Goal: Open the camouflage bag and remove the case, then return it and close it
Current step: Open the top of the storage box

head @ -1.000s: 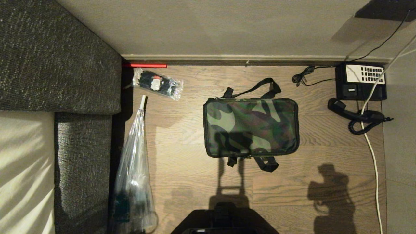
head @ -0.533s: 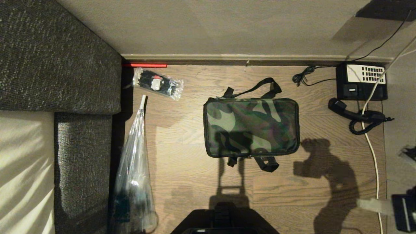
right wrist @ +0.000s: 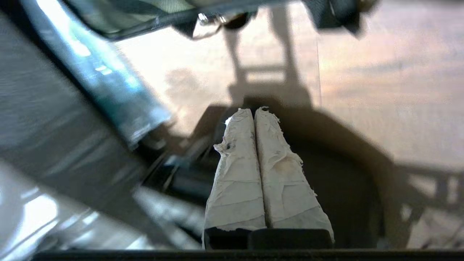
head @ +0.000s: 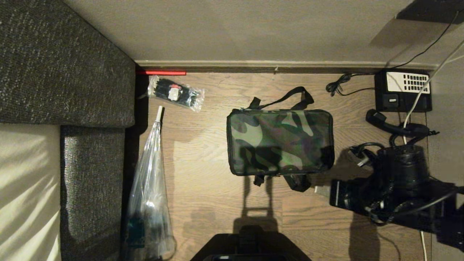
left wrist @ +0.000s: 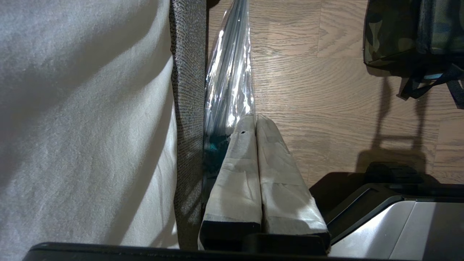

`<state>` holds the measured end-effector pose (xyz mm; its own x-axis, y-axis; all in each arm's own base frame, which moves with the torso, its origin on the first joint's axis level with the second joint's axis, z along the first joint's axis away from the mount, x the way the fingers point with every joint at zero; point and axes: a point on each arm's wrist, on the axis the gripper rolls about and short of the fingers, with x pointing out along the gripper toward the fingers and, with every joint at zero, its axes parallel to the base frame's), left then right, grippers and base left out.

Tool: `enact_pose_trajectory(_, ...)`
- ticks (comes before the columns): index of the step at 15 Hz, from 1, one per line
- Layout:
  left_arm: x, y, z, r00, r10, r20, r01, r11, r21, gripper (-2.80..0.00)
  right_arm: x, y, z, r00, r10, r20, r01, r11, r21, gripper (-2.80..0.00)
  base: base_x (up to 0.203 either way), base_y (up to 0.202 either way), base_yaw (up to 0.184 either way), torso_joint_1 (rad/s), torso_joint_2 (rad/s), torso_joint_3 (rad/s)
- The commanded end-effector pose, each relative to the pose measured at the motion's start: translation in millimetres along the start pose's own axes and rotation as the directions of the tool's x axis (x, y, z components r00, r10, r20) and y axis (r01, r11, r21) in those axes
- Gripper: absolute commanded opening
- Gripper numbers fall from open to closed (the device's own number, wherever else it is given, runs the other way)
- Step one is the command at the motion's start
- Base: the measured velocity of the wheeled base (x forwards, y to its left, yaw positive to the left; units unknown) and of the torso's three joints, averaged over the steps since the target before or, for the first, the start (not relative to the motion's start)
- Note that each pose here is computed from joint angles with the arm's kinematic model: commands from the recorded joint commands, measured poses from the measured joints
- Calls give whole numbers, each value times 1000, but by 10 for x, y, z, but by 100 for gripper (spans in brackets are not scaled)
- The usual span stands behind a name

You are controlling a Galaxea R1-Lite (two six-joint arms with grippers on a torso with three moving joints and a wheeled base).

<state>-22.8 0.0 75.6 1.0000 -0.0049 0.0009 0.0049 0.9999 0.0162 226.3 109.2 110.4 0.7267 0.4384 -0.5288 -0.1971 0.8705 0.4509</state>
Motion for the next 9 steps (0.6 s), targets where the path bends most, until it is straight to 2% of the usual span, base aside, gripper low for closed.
enact_pose_trajectory(1,0,0,0,1000,0,1,0,1000,-1,-280,472,98,-376,992,-114,-48,110,990,-83,-280,0,0,0,0,0,0)
enact_pose_trajectory(4,0,0,0,1000,0,1,0,1000,-1,-280,735,170,-578,984,-176,19,177,976,-128,-280,0,0,0,0,0,0)
enact_pose_trajectory(5,0,0,0,1000,0,1,0,1000,1,-280,793,197,-607,980,-190,66,197,972,-130,-280,0,0,0,0,0,0)
enact_pose_trajectory(6,0,0,0,1000,1,1,-1,1000,-1,-280,814,235,-603,979,-173,106,186,974,-126,-105,0,0,0,0,0,0)
enact_pose_trajectory(7,0,0,0,1000,0,1,0,1000,1,-280,833,258,-605,980,-162,118,177,976,-131,0,0,0,0,0,0,0)
enact_pose_trajectory(9,0,0,0,1000,0,1,0,1000,-1,-280,857,333,-623,982,-129,140,149,979,-140,0,0,0,0,0,0,0)
